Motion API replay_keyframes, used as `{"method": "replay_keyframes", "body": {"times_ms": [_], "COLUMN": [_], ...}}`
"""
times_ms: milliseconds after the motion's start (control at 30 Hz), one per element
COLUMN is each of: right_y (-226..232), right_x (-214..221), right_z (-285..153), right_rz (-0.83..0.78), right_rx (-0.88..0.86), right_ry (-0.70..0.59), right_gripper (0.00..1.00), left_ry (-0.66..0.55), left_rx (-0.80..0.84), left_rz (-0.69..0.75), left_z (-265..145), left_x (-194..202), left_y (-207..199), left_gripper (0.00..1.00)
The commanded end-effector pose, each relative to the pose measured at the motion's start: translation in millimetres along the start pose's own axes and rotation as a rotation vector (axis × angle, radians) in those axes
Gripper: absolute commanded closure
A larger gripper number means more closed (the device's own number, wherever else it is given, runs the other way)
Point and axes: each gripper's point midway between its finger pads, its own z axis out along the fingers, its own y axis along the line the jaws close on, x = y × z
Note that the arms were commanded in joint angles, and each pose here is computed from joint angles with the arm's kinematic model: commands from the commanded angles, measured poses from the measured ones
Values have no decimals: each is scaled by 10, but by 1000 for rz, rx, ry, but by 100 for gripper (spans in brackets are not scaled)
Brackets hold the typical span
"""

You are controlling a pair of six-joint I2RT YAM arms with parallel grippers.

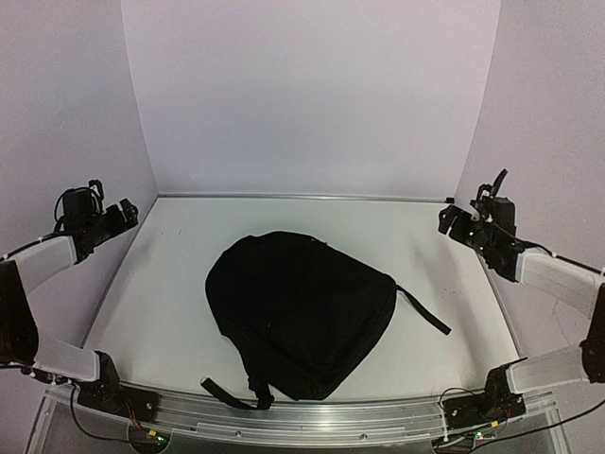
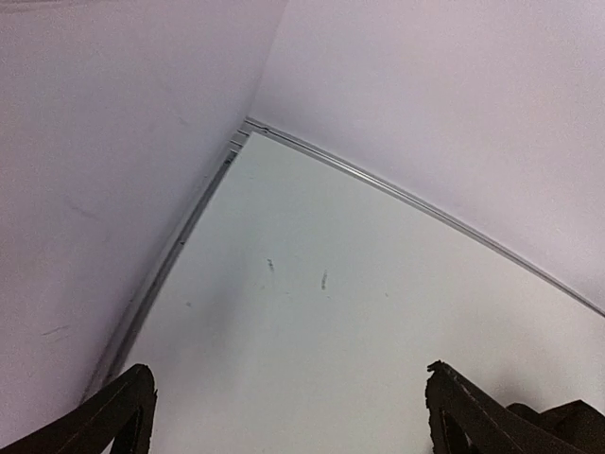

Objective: Pack the student bag
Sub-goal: Reset both arms

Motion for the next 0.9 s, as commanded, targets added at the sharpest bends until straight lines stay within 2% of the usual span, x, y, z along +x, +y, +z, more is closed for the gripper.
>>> {"method": "replay_keyframes", "body": {"times_ms": [0,133,300,467,867], "right_y": [-164,-316,-580,-549,-494], "right_x": [-412,-324,-221,-234,-249], "right_z": [-357,-555,-718,-739,-744], "right_rz": [-10,-30,-26,-31,-34], "right_rx": [26,28,113,93,63], "right_ry": [-336,-468,-562,-570,-570], "right_gripper": [2,2,2,2,2], "left_ry": [-242,-320,-289,-294,-316], "left_rx": [-158,-235,-298,-302,-253], "left_rz": [66,67,76,74,69], "left_z": [-297,-402,-344,-290,-310], "left_x": [-244,-89,158,350,314], "left_y": [329,539,721,807,721], "left_gripper": [0,0,0,0,0]}}
